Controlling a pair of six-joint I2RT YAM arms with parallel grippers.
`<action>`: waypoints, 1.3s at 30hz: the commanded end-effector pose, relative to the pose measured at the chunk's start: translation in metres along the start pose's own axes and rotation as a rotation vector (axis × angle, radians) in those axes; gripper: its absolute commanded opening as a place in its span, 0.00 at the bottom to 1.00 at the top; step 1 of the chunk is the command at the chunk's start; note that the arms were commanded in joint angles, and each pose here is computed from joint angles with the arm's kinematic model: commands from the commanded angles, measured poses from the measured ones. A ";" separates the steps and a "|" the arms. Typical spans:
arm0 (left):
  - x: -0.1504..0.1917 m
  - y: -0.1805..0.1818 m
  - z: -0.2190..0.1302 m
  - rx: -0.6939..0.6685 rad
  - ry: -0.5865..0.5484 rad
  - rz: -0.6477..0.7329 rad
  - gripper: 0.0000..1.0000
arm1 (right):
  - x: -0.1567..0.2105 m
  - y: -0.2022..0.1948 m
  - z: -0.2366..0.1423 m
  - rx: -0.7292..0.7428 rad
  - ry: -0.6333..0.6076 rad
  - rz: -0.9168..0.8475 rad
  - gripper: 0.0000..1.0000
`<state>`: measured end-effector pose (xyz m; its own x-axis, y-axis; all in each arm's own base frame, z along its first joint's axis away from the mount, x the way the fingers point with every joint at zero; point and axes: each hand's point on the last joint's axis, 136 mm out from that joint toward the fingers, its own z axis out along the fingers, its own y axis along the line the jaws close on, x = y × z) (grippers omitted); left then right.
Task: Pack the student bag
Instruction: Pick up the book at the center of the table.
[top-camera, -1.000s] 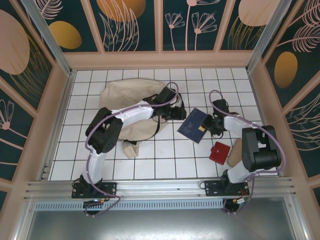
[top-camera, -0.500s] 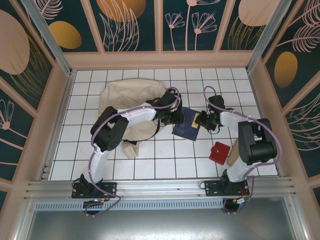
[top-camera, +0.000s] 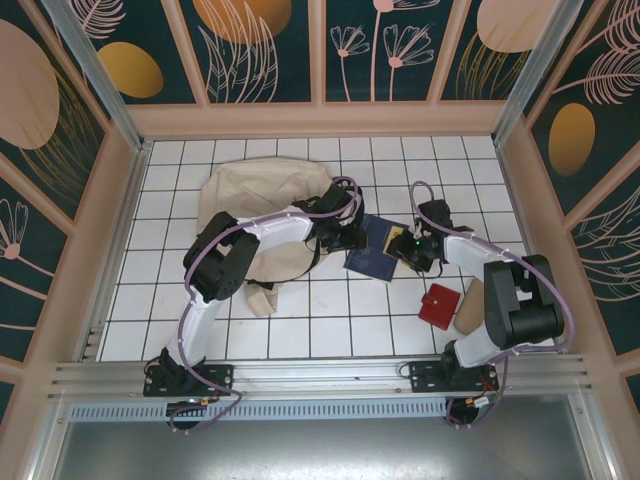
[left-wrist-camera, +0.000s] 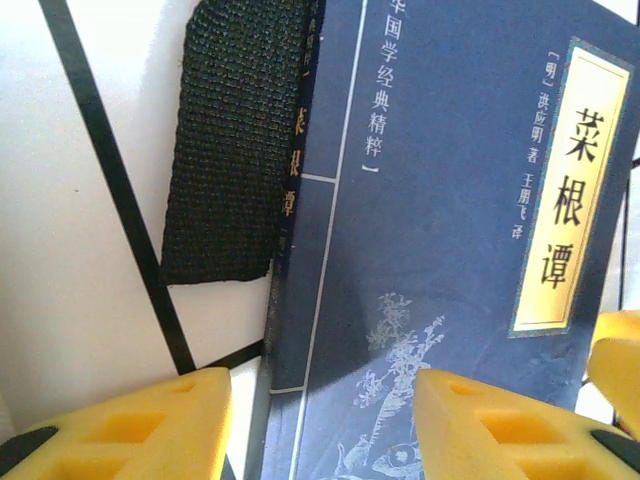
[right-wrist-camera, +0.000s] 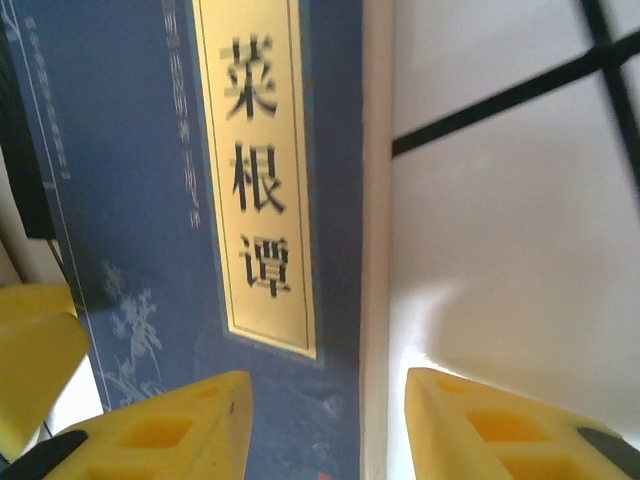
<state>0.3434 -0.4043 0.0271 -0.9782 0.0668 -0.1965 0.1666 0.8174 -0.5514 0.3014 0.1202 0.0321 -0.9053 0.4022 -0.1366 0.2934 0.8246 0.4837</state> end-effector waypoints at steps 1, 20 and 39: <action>0.022 0.005 0.022 0.032 0.091 -0.035 0.52 | 0.018 0.005 0.012 -0.027 0.071 0.004 0.41; 0.022 -0.070 -0.037 0.527 0.116 0.066 0.47 | 0.020 -0.002 0.022 -0.042 0.072 0.029 0.34; 0.024 -0.047 -0.042 0.436 0.064 -0.024 0.33 | 0.011 0.004 0.017 -0.066 0.045 0.029 0.34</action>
<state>0.2965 -0.4171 0.0646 -0.9886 0.1219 -0.0885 0.1382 0.5002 -0.8548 0.2996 0.1337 0.0230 -0.9116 0.3997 -0.0962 0.2886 0.7887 0.5429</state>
